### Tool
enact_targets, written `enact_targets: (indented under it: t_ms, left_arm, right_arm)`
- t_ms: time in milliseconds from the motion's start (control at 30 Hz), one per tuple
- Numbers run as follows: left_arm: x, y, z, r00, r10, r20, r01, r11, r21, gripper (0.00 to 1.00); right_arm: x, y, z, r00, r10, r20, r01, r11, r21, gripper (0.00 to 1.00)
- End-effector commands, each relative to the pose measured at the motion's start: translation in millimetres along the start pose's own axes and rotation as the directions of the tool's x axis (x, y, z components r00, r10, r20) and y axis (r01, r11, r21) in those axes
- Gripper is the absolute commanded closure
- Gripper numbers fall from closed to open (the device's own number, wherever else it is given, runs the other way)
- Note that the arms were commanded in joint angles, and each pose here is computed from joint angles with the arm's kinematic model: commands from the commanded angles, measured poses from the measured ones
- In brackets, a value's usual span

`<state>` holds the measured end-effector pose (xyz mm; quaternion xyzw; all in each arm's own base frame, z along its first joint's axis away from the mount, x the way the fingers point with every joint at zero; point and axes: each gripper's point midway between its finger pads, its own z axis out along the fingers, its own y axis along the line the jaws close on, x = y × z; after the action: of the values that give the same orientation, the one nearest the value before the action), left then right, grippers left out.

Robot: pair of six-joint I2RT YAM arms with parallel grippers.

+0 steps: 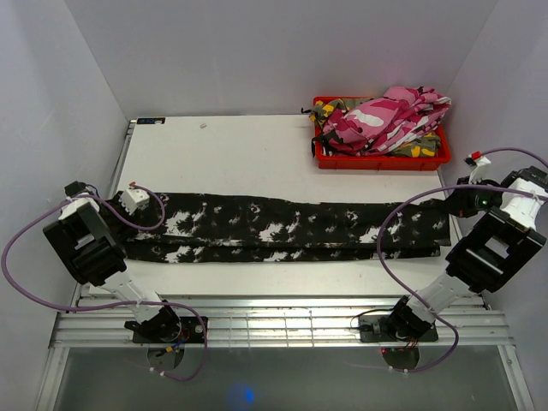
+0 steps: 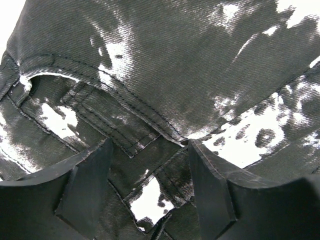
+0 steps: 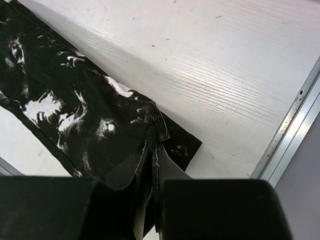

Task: Fold and stack the trousers
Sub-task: Fold the trousers

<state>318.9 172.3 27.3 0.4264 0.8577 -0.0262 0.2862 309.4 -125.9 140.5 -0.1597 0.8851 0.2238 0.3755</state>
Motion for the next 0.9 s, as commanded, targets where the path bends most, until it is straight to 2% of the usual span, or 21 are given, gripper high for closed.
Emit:
enact_targets:
  t_ms: [0,33,67,133,167,267,367,433,467,533,567,600,667,733,767,800,867]
  left_arm:
    - [23.8,-5.0,12.9,0.997,0.005,-0.078,-0.004,1.000,0.012,0.25]
    - [21.2,-4.9,12.3,0.998,-0.002,-0.064,0.002,1.000,0.010,0.24]
    - [19.1,-5.3,11.3,0.999,-0.001,-0.054,0.002,1.000,0.013,0.23]
    - [4.0,-7.5,4.3,1.000,-0.007,0.006,0.007,1.000,0.021,0.20]
    - [-3.3,-9.1,1.3,1.000,-0.002,0.031,0.001,1.000,0.029,0.19]
    - [-39.1,-12.6,-21.2,0.988,-0.007,0.152,0.001,0.999,0.044,0.16]
    - [-73.1,-21.8,-50.0,0.970,-0.019,0.242,0.001,0.997,0.075,0.15]
    - [-81.8,-33.2,-62.3,0.967,-0.036,0.251,0.012,0.995,0.095,0.16]
    - [-80.9,-37.6,-64.8,0.970,-0.037,0.239,0.013,0.995,0.102,0.18]
    - [-80.0,-50.6,-69.1,0.973,-0.056,0.224,0.028,0.991,0.127,0.19]
    - [-77.4,-55.8,-70.0,0.976,-0.060,0.209,0.030,0.990,0.140,0.21]
    - [-76.5,-65.7,-71.3,0.977,-0.076,0.200,0.041,0.984,0.173,0.22]
    - [-72.0,-72.4,-71.6,0.979,-0.071,0.190,0.036,0.983,0.180,0.23]
    - [-62.2,-70.2,-72.9,0.982,-0.061,0.181,0.030,0.985,0.170,0.25]
    - [-56.9,-64.7,-71.3,0.982,-0.068,0.177,0.037,0.984,0.172,0.26]
    - [-48.5,-61.2,-72.8,0.982,-0.084,0.167,0.055,0.983,0.173,0.27]
    - [-34.5,-47.5,-71.3,0.986,-0.049,0.159,0.017,0.981,0.194,0.29]
  right_arm:
    - [25.2,-24.5,15.2,0.998,-0.047,-0.050,0.049,0.998,0.046,0.92]
    - [33.8,-29.3,18.4,0.995,-0.041,-0.087,0.047,0.997,0.065,0.92]
    - [38.6,-31.4,20.9,0.994,-0.035,-0.103,0.043,0.996,0.076,0.80]
    - [46.3,-34.5,26.3,0.989,-0.025,-0.147,0.040,0.994,0.100,0.66]
    - [46.7,-36.7,25.5,0.987,-0.024,-0.160,0.043,0.992,0.117,0.39]
    - [31.8,-45.9,15.5,0.984,-0.048,-0.171,0.081,0.979,0.187,0.02]
    - [1.4,-37.3,-1.0,0.979,-0.129,-0.156,0.159,0.967,0.197,0.02]
    - [-18.2,-14.7,-3.1,0.964,-0.226,-0.140,0.247,0.955,0.162,0.02]
    - [-15.6,2.5,-0.1,0.959,-0.240,-0.151,0.258,0.959,0.116,0.04]
    - [-22.8,43.1,14.0,0.923,-0.351,-0.158,0.358,0.934,0.015,0.09]
    - [-10.8,61.3,23.5,0.918,-0.357,-0.174,0.355,0.934,-0.042,0.14]
    - [-14.3,90.0,36.8,0.888,-0.429,-0.168,0.416,0.903,-0.108,0.17]
    - [-10.8,122.0,53.5,0.866,-0.471,-0.166,0.444,0.879,-0.174,0.27]
    - [-11.0,169.9,81.4,0.805,-0.580,-0.124,0.537,0.801,-0.265,0.34]
    - [-11.2,185.5,89.4,0.809,-0.575,-0.121,0.528,0.802,-0.280,0.36]
    - [-14.9,220.8,110.1,0.747,-0.660,-0.078,0.606,0.725,-0.328,0.37]
    - [-14.2,256.2,125.1,0.733,-0.678,-0.062,0.611,0.695,-0.378,0.39]
